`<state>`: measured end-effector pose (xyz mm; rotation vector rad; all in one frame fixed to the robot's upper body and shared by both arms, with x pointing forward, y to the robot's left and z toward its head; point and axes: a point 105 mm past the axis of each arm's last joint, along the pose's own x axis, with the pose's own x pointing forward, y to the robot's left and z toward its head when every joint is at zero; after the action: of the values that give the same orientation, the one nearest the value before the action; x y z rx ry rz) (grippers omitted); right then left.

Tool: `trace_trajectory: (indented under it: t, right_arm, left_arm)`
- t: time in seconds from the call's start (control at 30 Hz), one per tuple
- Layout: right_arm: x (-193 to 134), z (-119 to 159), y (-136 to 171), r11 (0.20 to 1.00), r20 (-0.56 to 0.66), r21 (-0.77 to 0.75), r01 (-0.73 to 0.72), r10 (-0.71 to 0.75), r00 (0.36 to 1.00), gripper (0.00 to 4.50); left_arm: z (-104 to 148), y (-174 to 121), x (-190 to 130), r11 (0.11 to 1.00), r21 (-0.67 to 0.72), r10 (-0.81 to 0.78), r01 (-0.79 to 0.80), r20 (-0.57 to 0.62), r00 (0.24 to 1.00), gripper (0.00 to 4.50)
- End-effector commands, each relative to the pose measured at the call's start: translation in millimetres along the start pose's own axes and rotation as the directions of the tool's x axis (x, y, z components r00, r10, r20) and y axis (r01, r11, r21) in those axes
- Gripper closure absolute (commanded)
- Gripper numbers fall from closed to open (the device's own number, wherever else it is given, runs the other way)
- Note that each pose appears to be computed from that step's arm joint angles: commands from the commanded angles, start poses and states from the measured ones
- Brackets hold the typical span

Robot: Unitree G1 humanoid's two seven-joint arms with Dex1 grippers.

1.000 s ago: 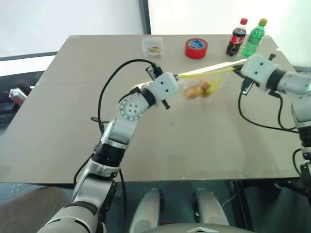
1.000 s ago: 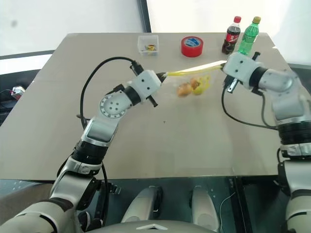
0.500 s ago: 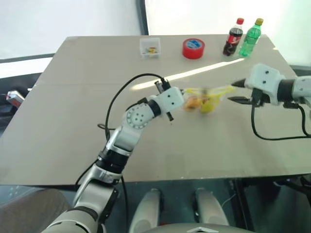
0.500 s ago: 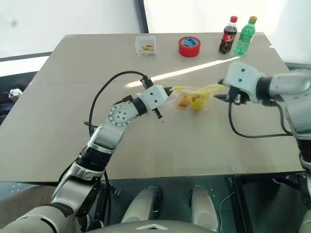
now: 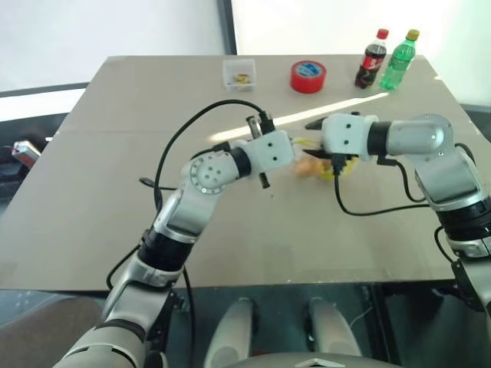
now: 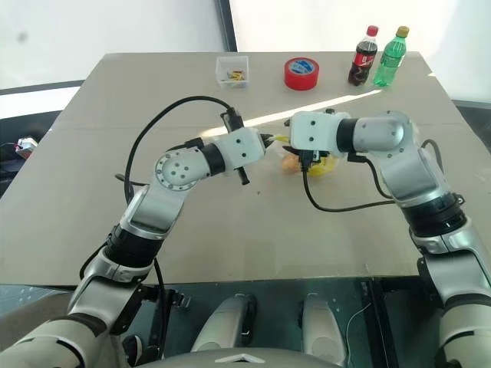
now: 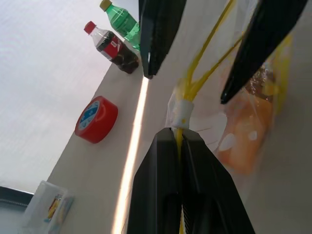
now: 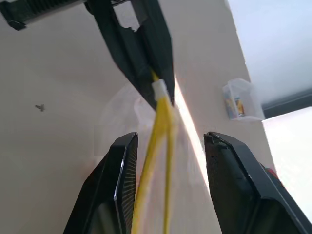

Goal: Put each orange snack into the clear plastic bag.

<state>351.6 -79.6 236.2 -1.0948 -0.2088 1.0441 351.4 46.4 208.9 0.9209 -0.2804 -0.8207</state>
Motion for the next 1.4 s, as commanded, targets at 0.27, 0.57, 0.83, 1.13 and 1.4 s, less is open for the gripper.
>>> trace_trajectory:
  t: [0.27,0.57,0.83,1.13,1.4]
  right_arm:
    - [5.9,24.1,-5.6,0.996,0.094,-0.085,0.024,-0.016,0.995,2.71]
    - [7.9,33.4,1.8,0.996,0.137,-0.09,-0.002,0.014,0.99,2.71]
    - [7.5,30.8,1.3,0.995,0.122,-0.104,0.004,0.009,0.993,2.71]
    - [5.8,26.6,-0.6,0.994,0.1,-0.108,0.014,-0.003,0.995,4.45]
    - [4.2,16.4,3.8,0.995,0.053,-0.099,-0.006,0.012,0.999,4.45]
  left_arm:
    - [10.4,8.2,-2.6,0.999,0.046,0.015,-0.017,0.029,0.999,4.5]
    - [9.9,6.6,-0.9,1.0,0.027,0.015,-0.015,0.029,0.999,4.5]
    - [9.5,5.0,-0.2,0.999,0.032,0.008,-0.009,0.026,1.0,4.5]
    - [10.1,3.3,1.2,1.0,0.028,0.006,-0.006,0.031,0.999,4.5]
    - [9.0,3.5,1.0,1.0,0.028,0.005,-0.006,0.031,0.999,4.5]
